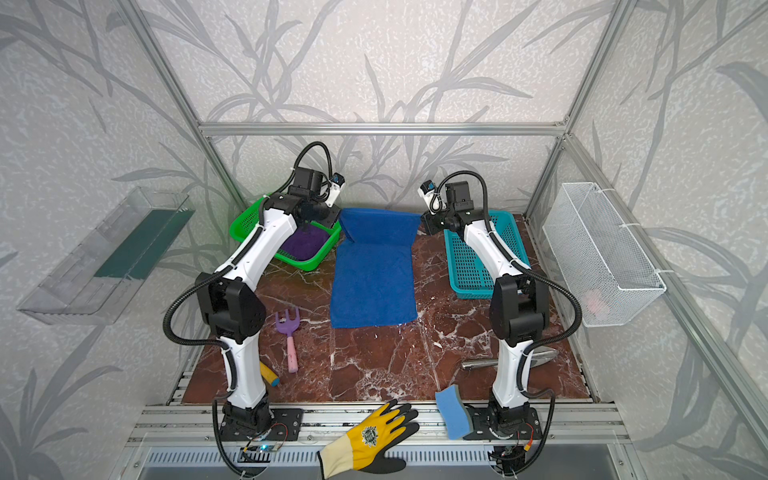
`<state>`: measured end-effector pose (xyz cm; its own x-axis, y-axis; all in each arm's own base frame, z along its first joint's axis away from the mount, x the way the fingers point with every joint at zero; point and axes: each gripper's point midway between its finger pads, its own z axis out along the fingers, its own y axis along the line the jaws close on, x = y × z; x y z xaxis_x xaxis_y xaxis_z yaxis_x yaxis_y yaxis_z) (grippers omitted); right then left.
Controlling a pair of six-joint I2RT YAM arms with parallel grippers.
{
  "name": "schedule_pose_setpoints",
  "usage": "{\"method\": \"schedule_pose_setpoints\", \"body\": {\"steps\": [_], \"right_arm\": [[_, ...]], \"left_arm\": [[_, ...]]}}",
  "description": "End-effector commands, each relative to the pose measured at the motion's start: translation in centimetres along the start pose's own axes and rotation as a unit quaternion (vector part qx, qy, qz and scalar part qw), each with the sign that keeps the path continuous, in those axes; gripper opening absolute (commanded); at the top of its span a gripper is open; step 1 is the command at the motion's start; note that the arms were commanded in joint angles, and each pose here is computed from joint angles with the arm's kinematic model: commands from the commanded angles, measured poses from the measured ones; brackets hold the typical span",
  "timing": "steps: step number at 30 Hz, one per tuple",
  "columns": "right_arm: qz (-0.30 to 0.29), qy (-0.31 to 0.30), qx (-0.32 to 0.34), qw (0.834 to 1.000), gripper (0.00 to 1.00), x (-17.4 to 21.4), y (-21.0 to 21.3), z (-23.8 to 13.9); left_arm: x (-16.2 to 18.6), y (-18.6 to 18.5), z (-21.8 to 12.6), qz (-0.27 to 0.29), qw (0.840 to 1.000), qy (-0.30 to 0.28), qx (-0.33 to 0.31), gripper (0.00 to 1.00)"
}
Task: Fold and stack the towels
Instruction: 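Lower the blue towel onto the table, laying its far half down first, then fold the held edge over toward the robot with both grippers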
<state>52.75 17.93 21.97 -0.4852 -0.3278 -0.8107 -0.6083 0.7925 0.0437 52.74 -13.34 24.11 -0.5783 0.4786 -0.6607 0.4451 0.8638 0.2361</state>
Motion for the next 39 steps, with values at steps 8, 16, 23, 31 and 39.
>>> {"method": "schedule_pose_setpoints", "body": {"steps": [8, 16, 23, 31, 39], "right_arm": [[0.005, 0.024, -0.033, 0.999, 0.00, 4.4, 2.8, -2.8], [0.023, 0.099, -0.062, 0.993, 0.00, 9.9, 6.7, -3.5], [0.037, 0.149, -0.071, 0.986, 0.00, 13.9, 9.3, -4.1], [0.075, 0.192, -0.079, 0.975, 0.00, 17.4, 11.3, -4.3], [0.074, 0.217, -0.089, 0.969, 0.00, 19.1, 12.9, -4.4]], "left_arm": [[6.1, -2.3, -2.5, -0.042, 0.999, 0.004, -0.014, 0.00], [10.8, -5.5, -2.7, -0.081, 0.996, 0.039, 0.016, 0.00], [14.4, -6.3, -2.9, -0.125, 0.989, 0.078, 0.008, 0.00], [18.2, -8.4, -3.1, -0.156, 0.979, 0.130, 0.021, 0.00], [21.6, -10.2, -2.9, -0.181, 0.969, 0.170, 0.008, 0.00]]}}
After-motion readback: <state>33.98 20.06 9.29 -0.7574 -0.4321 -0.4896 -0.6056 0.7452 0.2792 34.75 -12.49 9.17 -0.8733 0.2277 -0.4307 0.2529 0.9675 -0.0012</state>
